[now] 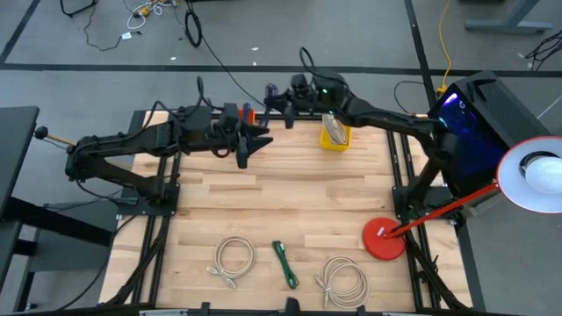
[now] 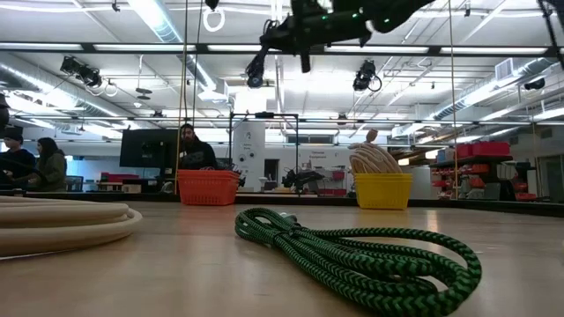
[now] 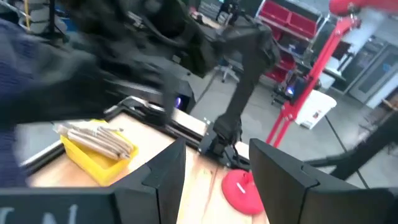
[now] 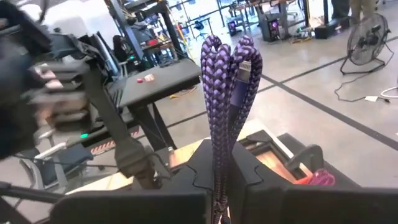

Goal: Pick & Place USB Port
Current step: Put the blue charger cable into the orange bin

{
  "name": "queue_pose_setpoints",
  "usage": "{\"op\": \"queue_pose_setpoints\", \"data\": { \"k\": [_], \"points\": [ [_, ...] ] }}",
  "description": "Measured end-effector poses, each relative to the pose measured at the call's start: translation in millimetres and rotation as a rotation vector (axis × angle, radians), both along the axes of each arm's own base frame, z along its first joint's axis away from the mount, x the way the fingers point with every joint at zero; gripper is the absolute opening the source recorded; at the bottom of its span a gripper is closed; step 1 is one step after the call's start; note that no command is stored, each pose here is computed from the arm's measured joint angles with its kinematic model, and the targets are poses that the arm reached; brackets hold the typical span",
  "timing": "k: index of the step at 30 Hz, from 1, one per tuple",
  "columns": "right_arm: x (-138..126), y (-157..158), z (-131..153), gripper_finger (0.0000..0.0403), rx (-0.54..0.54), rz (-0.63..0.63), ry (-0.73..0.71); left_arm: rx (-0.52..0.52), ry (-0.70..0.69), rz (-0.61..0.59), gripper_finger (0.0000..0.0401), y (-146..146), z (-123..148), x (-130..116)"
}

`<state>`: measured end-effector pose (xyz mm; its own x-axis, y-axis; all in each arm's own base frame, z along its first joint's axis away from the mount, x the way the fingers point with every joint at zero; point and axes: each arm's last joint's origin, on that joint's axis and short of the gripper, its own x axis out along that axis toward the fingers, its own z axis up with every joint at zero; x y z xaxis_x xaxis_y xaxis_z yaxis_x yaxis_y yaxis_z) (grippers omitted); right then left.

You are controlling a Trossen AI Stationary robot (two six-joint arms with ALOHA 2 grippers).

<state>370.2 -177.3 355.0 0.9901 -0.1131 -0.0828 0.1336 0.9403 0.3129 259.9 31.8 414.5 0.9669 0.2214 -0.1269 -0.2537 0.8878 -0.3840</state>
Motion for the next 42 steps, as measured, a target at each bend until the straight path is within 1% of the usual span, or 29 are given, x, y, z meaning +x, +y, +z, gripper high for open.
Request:
{"op": "queue_pose_setpoints", "data": {
  "k": [4,8,11,14,19,23,26,34,36,38,40,42],
  "points": [
    [21,-19,-9,0.001,0.048,0.028,0.014,-0.002,0.021,-0.025,0.0181,-6,-2,0],
    [39,-35,-30,0.001,0.101,0.008,0.075,0.001,0.025,-0.049,0.0181,-9,-2,1],
    [52,-42,-47,0.001,0.165,0.005,0.097,0.0,0.029,-0.059,0.0181,-10,-2,-1],
    [63,-47,-58,0.001,0.205,0.005,0.105,-0.001,0.025,-0.074,0.0181,-11,-1,-3],
    [82,-48,-64,0.001,0.229,0.016,0.081,-0.005,0.05,-0.079,0.0181,-11,-4,-2],
    [94,-49,-76,0.001,0.259,-0.024,0.099,-0.01,0.058,-0.096,0.0181,-11,-4,-3],
    [97,-49,-84,0.001,0.263,-0.032,0.115,-0.01,0.059,-0.096,0.0181,-11,-5,-3],
    [89,-61,-97,0.001,0.25,-0.182,0.232,-0.013,0.055,-0.115,0.0181,-12,-4,-2],
    [89,-63,-95,0.001,0.277,-0.225,0.203,-0.013,0.055,-0.115,0.0181,-12,-4,-2],
    [91,-63,-90,0.001,0.266,-0.237,0.154,-0.013,0.054,-0.115,0.0181,-12,-4,-2],
    [92,-61,-89,0.001,0.257,-0.275,0.143,-0.018,0.054,-0.114,0.0181,-12,-4,-2],
    [93,-59,-90,0.001,0.258,-0.284,0.151,-0.021,0.053,-0.122,0.0181,-12,-4,-2]
  ]
}}
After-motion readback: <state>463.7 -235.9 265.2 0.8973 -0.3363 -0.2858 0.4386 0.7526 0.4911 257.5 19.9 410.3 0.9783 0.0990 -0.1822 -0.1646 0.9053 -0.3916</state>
